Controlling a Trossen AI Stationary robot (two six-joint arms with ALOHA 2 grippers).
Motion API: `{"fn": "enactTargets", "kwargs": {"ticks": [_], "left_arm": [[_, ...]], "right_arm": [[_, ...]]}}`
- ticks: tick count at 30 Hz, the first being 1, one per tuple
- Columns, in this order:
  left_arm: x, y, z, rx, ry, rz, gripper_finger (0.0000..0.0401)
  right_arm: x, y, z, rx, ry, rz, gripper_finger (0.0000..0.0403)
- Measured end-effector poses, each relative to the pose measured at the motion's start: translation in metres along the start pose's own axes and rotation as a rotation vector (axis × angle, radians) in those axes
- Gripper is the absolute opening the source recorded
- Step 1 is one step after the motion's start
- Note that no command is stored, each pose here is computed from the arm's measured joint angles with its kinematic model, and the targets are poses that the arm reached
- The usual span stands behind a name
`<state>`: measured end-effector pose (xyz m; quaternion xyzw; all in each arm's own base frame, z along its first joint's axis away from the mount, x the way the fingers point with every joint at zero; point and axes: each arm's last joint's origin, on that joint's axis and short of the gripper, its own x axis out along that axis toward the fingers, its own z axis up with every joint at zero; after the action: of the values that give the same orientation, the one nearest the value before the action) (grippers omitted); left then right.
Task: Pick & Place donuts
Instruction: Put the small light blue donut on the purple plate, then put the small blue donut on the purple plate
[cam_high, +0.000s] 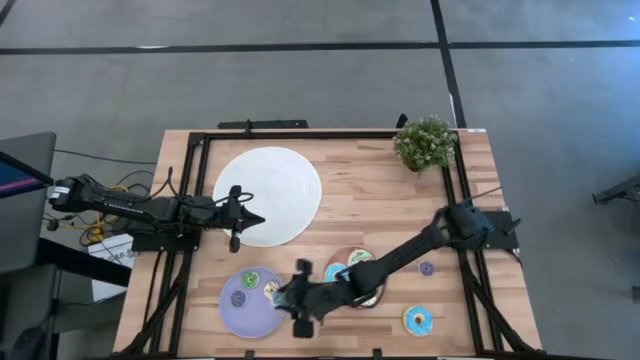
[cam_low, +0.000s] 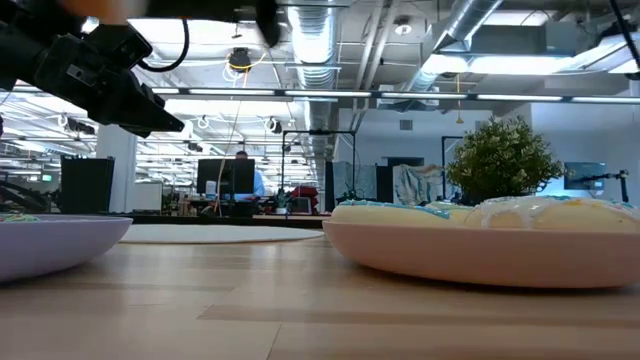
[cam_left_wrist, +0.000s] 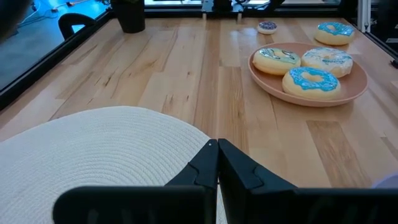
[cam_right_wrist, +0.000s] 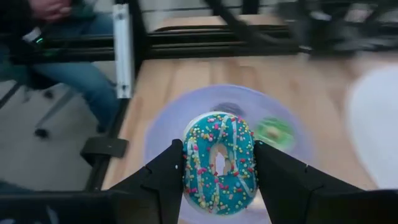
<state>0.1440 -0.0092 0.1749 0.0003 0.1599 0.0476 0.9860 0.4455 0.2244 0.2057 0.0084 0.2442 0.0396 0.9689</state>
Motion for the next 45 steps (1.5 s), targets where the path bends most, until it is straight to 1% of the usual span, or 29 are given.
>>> {"fn": "enactTargets", "kwargs": {"ticks": [2, 5, 8, 11, 15, 19, 21, 24, 28, 32, 36, 38, 40, 45], "left_arm": [[0.000, 0.000, 0.000, -0.001, 0.000, 0.000, 0.0000], [0.000, 0.000, 0.000, -0.001, 0.000, 0.000, 0.0000], [0.000, 0.000, 0.000, -0.001, -0.001, 0.000, 0.0000], [0.000, 0.000, 0.000, 0.013, -0.001, 0.000, 0.0000], [0.000, 0.000, 0.000, 0.069, -0.004, 0.006, 0.0000], [0.000, 0.000, 0.001, 0.078, -0.007, 0.008, 0.0000], [0.000, 0.000, 0.001, 0.079, -0.007, 0.008, 0.0000], [0.000, 0.000, 0.001, 0.079, -0.007, 0.008, 0.0000], [0.000, 0.000, 0.001, 0.070, -0.007, 0.007, 0.0000], [0.000, 0.000, 0.001, 0.064, -0.007, 0.007, 0.0000], [0.000, 0.000, 0.001, 0.063, -0.007, 0.007, 0.0000], [0.000, 0.000, 0.001, 0.062, -0.007, 0.007, 0.0000], [0.000, 0.000, 0.001, 0.060, -0.006, 0.007, 0.0000], [0.000, 0.000, 0.000, 0.039, -0.002, 0.007, 0.0000]], "right_arm": [[0.018, 0.005, 0.003, -0.029, 0.009, 0.045, 0.0172], [0.043, 0.005, 0.003, -0.068, 0.027, 0.064, 0.0172], [0.068, -0.003, 0.000, -0.062, 0.025, 0.080, 0.0172], [0.091, -0.013, -0.005, -0.045, 0.034, 0.119, 0.0172], [0.111, -0.020, -0.015, -0.020, 0.078, 0.213, 0.0172], [0.122, -0.021, -0.028, -0.021, 0.150, 0.201, 0.0173], [0.124, -0.022, -0.030, -0.021, 0.164, 0.197, 0.0176], [0.124, -0.025, -0.026, -0.014, 0.149, 0.189, 0.0187], [0.125, -0.032, -0.025, -0.009, 0.152, 0.161, 0.0211], [0.125, -0.032, -0.025, -0.011, 0.159, 0.158, 0.0237], [0.125, -0.033, -0.027, -0.013, 0.175, 0.156, 0.0249], [0.119, -0.034, -0.023, -0.031, 0.213, 0.149, 0.0250], [0.113, -0.037, -0.015, -0.041, 0.216, 0.145, 0.0250], [0.089, -0.044, 0.011, -0.039, 0.249, 0.154, 0.0249]]}}
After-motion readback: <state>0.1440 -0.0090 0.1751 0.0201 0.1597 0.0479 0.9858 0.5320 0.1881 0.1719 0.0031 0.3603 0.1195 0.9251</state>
